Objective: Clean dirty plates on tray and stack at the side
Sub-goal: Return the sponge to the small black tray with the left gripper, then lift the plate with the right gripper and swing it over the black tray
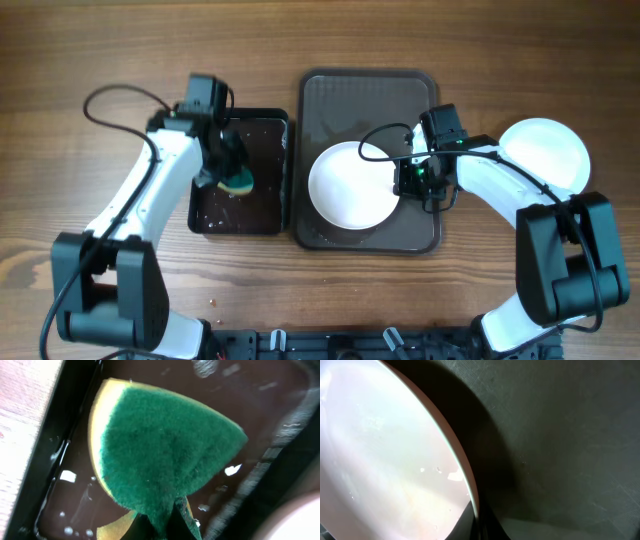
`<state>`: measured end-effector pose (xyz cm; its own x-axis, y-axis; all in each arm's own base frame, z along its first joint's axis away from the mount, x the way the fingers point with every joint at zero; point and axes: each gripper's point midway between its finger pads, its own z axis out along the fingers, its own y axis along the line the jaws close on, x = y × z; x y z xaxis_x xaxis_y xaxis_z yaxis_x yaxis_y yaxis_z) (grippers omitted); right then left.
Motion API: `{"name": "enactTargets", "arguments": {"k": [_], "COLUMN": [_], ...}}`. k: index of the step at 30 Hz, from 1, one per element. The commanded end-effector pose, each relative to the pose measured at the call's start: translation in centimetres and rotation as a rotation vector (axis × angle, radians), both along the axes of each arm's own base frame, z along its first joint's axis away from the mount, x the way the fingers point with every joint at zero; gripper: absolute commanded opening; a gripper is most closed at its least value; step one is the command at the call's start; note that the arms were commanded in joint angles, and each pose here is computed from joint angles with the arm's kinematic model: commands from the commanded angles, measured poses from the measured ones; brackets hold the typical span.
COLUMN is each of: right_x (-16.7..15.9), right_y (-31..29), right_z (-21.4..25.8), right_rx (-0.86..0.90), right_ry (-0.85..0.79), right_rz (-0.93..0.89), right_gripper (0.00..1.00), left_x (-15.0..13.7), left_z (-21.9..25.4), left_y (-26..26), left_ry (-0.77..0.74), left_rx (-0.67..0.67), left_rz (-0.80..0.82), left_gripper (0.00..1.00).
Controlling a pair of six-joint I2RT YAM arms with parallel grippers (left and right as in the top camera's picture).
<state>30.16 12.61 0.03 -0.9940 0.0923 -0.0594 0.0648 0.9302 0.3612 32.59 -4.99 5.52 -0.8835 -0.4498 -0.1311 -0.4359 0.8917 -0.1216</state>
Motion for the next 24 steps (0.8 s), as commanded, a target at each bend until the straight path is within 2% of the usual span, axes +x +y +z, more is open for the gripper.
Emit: {"name": "enactTargets", "arguments": {"k": [1,2,3,5,12,17,19,21,23,24], "right_x": [-0.3,-0.2,-0.1,0.1,0.0,0.6,0.9,1.3,1.7,1.8], "right_y": [-1.0,-1.0,-1.0,-1.0,-1.2,-2.2,-2.1,-1.9,-1.2,-0.6], "right_z": [-1.0,-1.0,-1.0,-1.0,0.0,4.1,6.6,8.8,10.9,11.8], "right_rx": [-0.05,-0.049,-0.048,-0.047,-0.062,-0.128,-0.132,-0.13,-0.128,-0.125], "right_ry": [0.013,0.01,0.006,-0.004,0.004,-0.017,-0.026,-0.036,-0.054,-0.065], "right_rz": [0.002,0.001,0.002,0.004,0.002,0.033,0.049,0.06,0.087,0.099], "right_gripper": [0.04,0.04,0.04,0.04,0.04,0.04,0.04,0.04,0.04,0.04], "left_x": [-0.7,-0.4,-0.1,0.5,0.9,0.9,0.8,0.6,0.2,-0.1], "left_z": [-1.8,-1.7,-1.7,-1.6,0.0,4.4,7.1,9.8,12.7,13.9], "left_y": [0.5,0.5,0.5,0.4,-0.9,-1.2,-1.2,-1.2,-1.1,-1.1], "left_ry": [0.006,-0.006,-0.019,-0.044,-0.065,-0.115,-0.164,-0.223,-0.297,-0.332], "left_rx": [0.016,0.021,0.022,0.018,-0.059,-0.083,-0.083,-0.089,-0.095,-0.099], "left_rz": [-0.025,-0.027,-0.029,-0.028,-0.043,-0.049,-0.067,-0.07,-0.072,-0.073], "left_gripper": [0.06,0.14,0.37,0.52,0.57,0.6,0.68,0.82,1.0,1.0]}}
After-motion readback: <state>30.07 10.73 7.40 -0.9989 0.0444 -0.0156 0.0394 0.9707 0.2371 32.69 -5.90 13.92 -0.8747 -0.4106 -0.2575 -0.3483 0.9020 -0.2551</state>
